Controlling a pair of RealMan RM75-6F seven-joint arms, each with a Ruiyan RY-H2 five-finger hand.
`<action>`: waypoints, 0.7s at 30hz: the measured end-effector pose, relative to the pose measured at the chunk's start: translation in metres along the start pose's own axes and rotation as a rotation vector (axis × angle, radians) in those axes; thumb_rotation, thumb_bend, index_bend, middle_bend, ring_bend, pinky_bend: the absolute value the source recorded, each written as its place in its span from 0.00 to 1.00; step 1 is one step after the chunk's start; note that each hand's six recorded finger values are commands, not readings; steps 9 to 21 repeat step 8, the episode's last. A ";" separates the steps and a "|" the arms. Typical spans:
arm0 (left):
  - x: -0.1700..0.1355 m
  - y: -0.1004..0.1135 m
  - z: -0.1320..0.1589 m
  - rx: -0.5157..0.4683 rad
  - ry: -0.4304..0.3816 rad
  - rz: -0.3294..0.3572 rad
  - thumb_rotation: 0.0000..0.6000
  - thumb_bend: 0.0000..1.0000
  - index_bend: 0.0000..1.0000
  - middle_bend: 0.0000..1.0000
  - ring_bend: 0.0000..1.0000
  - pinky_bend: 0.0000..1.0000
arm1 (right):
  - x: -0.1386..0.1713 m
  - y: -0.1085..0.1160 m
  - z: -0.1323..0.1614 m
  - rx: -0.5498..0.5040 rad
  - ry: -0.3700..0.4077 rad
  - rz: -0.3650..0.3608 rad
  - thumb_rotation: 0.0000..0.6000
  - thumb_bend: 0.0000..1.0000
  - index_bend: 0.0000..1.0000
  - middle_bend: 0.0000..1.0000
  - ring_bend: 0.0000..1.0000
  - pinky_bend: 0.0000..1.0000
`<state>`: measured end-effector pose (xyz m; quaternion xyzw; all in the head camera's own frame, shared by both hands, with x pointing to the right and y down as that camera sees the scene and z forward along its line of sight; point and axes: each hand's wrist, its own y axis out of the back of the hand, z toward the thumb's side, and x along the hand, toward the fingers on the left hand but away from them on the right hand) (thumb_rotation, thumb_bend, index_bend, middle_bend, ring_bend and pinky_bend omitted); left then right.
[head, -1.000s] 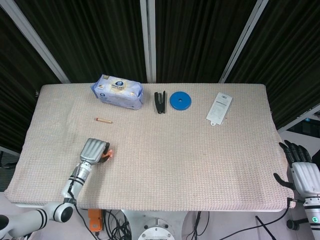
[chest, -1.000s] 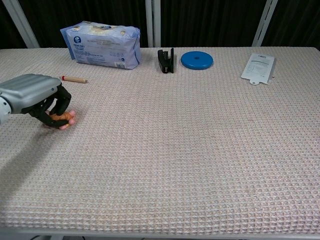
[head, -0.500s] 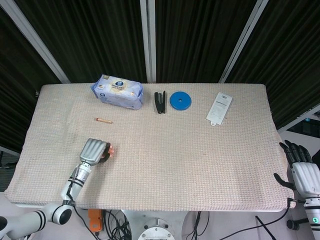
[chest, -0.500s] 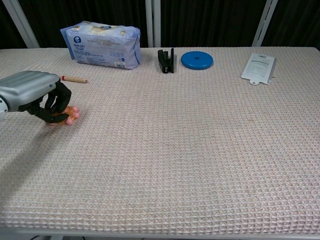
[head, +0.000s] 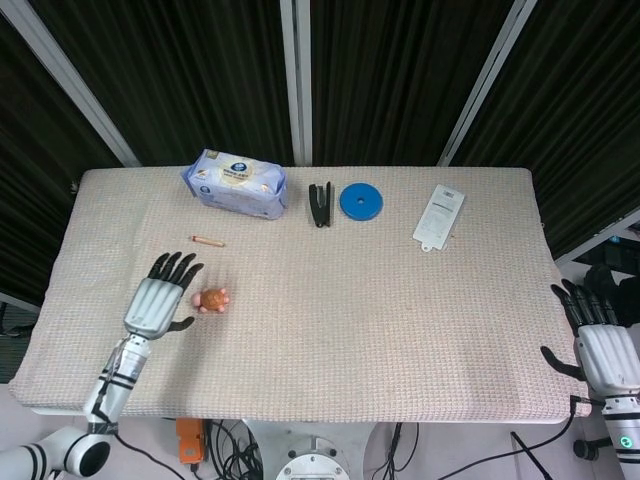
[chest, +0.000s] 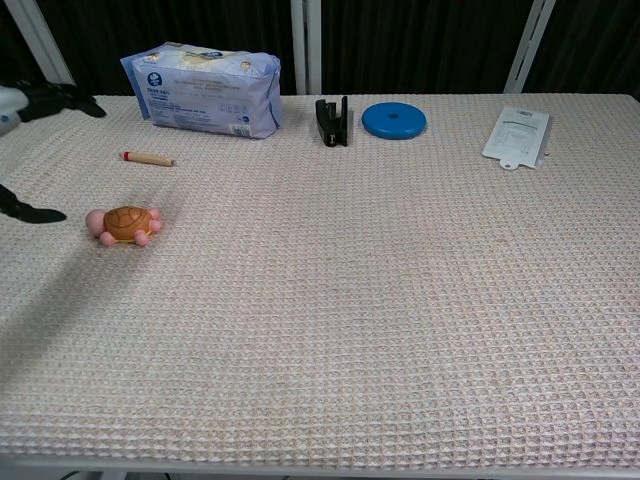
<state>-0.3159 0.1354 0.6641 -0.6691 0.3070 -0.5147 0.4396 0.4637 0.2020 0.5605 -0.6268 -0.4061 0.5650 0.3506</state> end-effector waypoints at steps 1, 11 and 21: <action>-0.007 0.006 -0.007 0.005 0.013 0.024 1.00 0.10 0.12 0.03 0.00 0.05 | -0.001 -0.001 0.002 -0.001 0.006 0.000 1.00 0.17 0.00 0.01 0.00 0.00; -0.072 0.041 -0.062 0.008 0.108 0.133 1.00 0.10 0.12 0.03 0.00 0.04 | -0.003 -0.005 0.012 0.010 0.027 0.007 1.00 0.17 0.00 0.01 0.00 0.00; -0.072 0.041 -0.062 0.008 0.108 0.133 1.00 0.10 0.12 0.03 0.00 0.04 | -0.003 -0.005 0.012 0.010 0.027 0.007 1.00 0.17 0.00 0.01 0.00 0.00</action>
